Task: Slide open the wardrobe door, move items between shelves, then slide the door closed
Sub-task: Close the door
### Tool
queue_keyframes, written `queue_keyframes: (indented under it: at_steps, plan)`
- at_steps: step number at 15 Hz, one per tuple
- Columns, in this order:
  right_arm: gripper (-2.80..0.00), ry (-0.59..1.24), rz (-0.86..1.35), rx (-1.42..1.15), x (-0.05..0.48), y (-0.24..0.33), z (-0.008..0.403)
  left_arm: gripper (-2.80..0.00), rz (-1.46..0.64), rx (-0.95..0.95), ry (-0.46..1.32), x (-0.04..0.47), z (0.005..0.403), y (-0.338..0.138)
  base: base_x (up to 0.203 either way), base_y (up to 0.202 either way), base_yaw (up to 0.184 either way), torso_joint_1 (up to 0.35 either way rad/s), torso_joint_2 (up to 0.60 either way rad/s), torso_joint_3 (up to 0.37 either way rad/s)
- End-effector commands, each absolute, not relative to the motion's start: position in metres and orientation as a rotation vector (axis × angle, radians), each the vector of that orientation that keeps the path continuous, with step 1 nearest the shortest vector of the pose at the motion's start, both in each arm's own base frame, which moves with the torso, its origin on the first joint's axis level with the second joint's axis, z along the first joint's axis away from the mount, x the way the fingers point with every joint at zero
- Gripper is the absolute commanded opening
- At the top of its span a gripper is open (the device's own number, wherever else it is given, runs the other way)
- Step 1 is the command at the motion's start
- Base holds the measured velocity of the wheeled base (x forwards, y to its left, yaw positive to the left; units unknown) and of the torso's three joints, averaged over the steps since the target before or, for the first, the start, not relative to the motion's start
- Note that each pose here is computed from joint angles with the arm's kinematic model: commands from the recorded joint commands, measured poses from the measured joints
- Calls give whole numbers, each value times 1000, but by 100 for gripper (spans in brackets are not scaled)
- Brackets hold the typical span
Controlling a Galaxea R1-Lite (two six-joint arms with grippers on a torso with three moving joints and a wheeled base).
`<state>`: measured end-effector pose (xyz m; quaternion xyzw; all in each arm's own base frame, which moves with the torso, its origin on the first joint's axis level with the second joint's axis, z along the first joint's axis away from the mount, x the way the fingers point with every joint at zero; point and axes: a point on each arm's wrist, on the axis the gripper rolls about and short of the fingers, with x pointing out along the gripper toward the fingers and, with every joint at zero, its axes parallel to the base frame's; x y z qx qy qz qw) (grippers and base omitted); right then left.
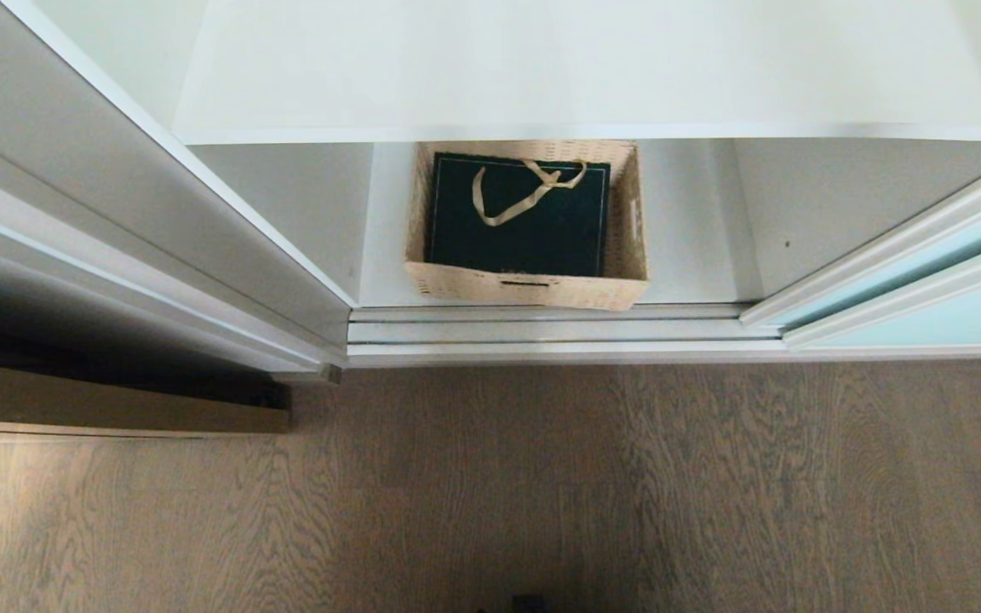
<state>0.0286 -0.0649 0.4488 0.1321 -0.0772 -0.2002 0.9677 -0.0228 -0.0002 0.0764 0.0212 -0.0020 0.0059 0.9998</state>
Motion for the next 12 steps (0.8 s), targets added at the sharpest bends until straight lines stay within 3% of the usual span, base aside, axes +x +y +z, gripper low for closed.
queue_keyframes:
  at_steps: [1,12]
  plan:
    - [-280,-166,-342,223,26,-33,448,-280,12,43,-3,-23,76,0,0,0,0,0,0,0]
    - [-280,-250,86,35,-29,75,433,-280,12,43,-3,-23,76,0,0,0,0,0,0,0]
